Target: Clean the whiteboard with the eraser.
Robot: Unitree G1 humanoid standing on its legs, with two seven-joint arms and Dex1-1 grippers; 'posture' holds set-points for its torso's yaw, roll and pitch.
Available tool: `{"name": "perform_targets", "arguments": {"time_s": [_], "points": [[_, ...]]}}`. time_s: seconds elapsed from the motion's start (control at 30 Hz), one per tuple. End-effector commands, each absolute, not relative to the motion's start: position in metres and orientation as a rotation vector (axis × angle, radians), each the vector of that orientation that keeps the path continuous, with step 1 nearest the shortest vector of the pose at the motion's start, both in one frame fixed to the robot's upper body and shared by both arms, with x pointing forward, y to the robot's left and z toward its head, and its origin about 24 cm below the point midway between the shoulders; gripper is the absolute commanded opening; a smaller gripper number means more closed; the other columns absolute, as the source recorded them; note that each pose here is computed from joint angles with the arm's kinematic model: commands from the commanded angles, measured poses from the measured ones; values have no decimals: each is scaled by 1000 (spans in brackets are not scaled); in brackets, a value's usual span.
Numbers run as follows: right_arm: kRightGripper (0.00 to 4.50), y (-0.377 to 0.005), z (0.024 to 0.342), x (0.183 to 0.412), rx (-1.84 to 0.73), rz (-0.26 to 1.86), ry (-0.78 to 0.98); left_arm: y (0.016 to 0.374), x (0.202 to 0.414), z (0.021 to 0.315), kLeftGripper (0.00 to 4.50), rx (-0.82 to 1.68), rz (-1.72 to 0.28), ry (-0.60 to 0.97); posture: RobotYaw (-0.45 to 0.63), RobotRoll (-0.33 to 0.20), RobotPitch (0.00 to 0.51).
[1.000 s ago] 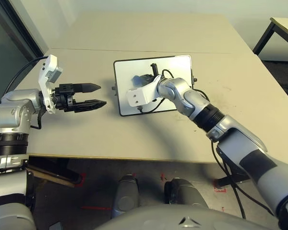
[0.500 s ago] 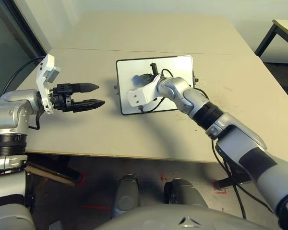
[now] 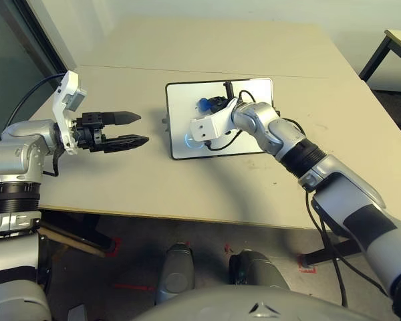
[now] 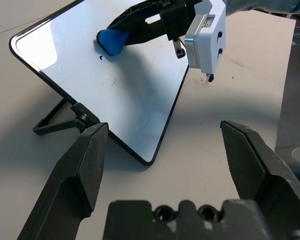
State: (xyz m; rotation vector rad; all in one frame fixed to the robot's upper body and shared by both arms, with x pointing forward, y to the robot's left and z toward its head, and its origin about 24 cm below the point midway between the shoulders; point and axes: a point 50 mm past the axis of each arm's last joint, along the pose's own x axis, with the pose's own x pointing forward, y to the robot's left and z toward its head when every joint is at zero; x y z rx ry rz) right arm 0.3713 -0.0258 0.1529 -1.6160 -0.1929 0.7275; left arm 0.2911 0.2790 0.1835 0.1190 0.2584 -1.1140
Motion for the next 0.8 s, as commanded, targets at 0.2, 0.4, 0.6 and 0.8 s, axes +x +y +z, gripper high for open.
{"name": "perform_targets", "arguments": {"time_s": [0.2, 0.4, 0.6, 0.8], "points": [[338, -6, 137, 367, -1655, 787, -198, 277, 291, 183, 4500, 122, -1118, 256, 301, 0, 8], [338, -2, 131, 368, -1669, 797, -203, 279, 289, 184, 4500, 124, -1111, 259, 310, 0, 9], [338, -6, 128, 370, -1666, 795, -184, 278, 289, 184, 4500, 125, -1111, 259, 306, 0, 8], [338, -24, 134, 378, -1640, 753, -129, 277, 291, 184, 4500, 126, -1114, 257, 294, 0, 6]]}}
